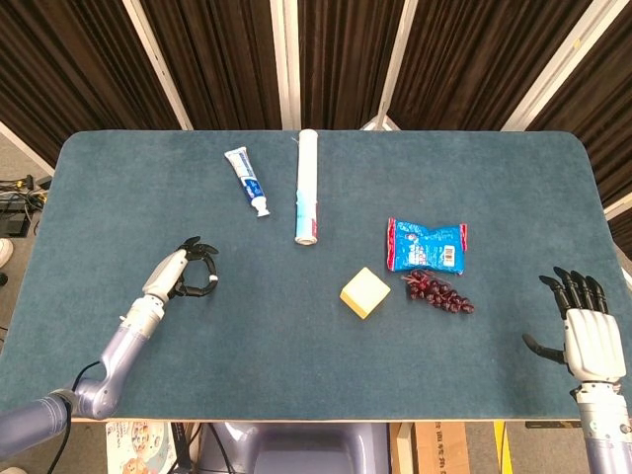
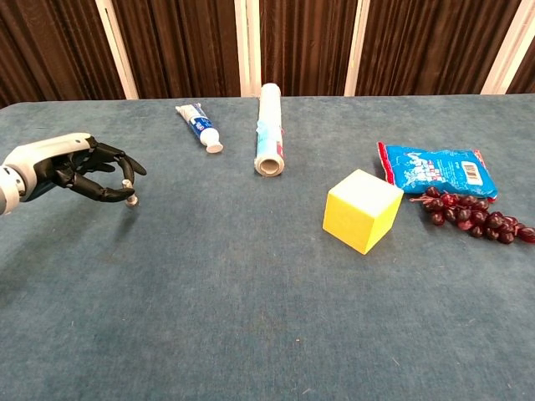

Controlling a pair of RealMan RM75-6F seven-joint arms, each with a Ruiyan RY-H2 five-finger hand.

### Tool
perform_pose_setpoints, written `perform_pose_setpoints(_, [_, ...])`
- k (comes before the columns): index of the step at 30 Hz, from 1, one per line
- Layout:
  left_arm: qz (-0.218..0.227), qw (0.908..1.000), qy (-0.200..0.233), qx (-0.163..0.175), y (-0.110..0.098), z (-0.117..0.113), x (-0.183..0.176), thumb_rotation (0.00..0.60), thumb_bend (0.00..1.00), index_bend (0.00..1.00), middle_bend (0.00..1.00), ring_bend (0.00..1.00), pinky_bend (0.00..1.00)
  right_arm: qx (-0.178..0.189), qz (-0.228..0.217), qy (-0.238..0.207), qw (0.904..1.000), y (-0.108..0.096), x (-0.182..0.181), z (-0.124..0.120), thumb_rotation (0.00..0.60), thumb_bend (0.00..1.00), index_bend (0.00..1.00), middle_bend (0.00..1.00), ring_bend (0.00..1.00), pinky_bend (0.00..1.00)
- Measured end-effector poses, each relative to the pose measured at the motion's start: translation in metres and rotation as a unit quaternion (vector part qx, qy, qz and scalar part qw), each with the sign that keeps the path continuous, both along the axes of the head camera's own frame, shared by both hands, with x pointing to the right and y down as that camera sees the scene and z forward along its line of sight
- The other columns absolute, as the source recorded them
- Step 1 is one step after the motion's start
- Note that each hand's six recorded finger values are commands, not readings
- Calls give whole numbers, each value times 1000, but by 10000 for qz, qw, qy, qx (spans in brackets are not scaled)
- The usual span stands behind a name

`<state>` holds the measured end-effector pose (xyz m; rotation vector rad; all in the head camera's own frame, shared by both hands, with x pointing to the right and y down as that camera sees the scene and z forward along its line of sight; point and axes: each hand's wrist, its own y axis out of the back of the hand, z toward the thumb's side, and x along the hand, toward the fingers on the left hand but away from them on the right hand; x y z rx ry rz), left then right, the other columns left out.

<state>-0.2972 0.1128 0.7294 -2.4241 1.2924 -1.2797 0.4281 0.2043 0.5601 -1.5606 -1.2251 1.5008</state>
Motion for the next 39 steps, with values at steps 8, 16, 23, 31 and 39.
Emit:
perform_pose_setpoints(8, [-155,9997,52,-207,2,6,-7,600,509,602,234,0,0,7,0,5,10000,1,0,0,600,154,194,115,60,0])
perform_pose_setpoints(16, [-160,9997,-28,-186,0,7,-10,600,508,602,233,0,0,-5,-12,9,10000,1,-1,1,600,154,194,115,61,0])
perform_pose_setpoints(23, [-87,9997,-118,-215,2,8,-11,600,507,602,229,0,0,-18,-19,11,10000,1,-1,1,600,153,194,115,61,0])
perform_pose_setpoints(31, [0,9995,-214,-217,3,11,-12,600,505,602,230,0,0,-15,-6,17,10000,1,0,2,600,153,194,115,61,0])
perform_pose_setpoints(39, [36,9994,-266,-198,4,12,-14,600,501,588,223,0,0,-16,-4,24,10000,1,0,2,600,153,200,115,61,0])
